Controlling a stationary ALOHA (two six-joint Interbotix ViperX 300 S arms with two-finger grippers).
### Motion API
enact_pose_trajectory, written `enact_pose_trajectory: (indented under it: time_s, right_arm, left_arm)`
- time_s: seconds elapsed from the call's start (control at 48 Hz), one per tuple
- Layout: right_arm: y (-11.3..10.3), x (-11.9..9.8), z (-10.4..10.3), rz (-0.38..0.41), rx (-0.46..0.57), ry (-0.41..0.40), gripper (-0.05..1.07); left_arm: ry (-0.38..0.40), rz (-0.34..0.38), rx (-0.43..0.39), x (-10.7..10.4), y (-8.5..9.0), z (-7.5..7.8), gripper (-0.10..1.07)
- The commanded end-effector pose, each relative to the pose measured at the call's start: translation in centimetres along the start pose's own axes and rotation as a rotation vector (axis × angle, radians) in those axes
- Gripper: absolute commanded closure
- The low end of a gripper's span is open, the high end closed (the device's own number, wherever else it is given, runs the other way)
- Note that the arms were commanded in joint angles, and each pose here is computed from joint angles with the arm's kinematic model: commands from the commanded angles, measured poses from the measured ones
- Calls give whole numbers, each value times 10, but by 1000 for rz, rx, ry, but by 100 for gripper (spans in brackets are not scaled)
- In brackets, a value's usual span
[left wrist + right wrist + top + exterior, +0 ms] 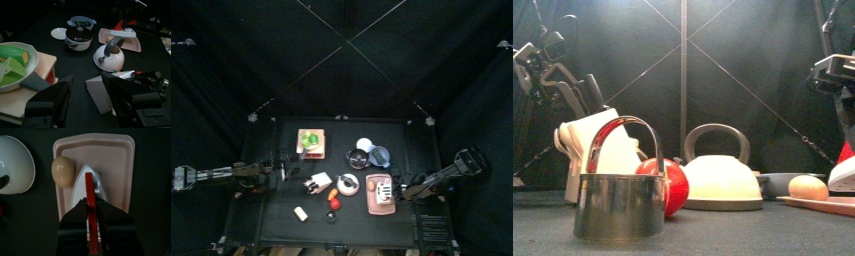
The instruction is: Place iron on plate
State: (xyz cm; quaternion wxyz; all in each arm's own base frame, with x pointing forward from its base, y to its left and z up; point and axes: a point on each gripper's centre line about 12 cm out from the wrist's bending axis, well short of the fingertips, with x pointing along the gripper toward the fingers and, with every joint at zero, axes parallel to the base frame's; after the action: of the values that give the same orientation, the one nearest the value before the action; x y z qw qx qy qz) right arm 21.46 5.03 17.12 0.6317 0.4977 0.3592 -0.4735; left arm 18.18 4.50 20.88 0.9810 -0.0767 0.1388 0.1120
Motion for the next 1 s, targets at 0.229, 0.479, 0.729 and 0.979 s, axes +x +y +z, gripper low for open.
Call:
enact_pose_trajectory:
  time_s: [0.229,0.479,0.729,0.979]
  right_arm:
    - [4,-6,3,23,21,6,51]
    - [4,-5,5,22,24,1,41]
    - [5,-5,4,26,29,9,38]
    - [7,-5,3,41,25,15,38]
  left_arm:
    - [-17,-4,3,1,-1,7,11]
    - [-17,-4,3,1,-1,7,11]
    - [-16,-4,3,1,-1,7,11]
    - [-17,-4,3,1,-1,7,11]
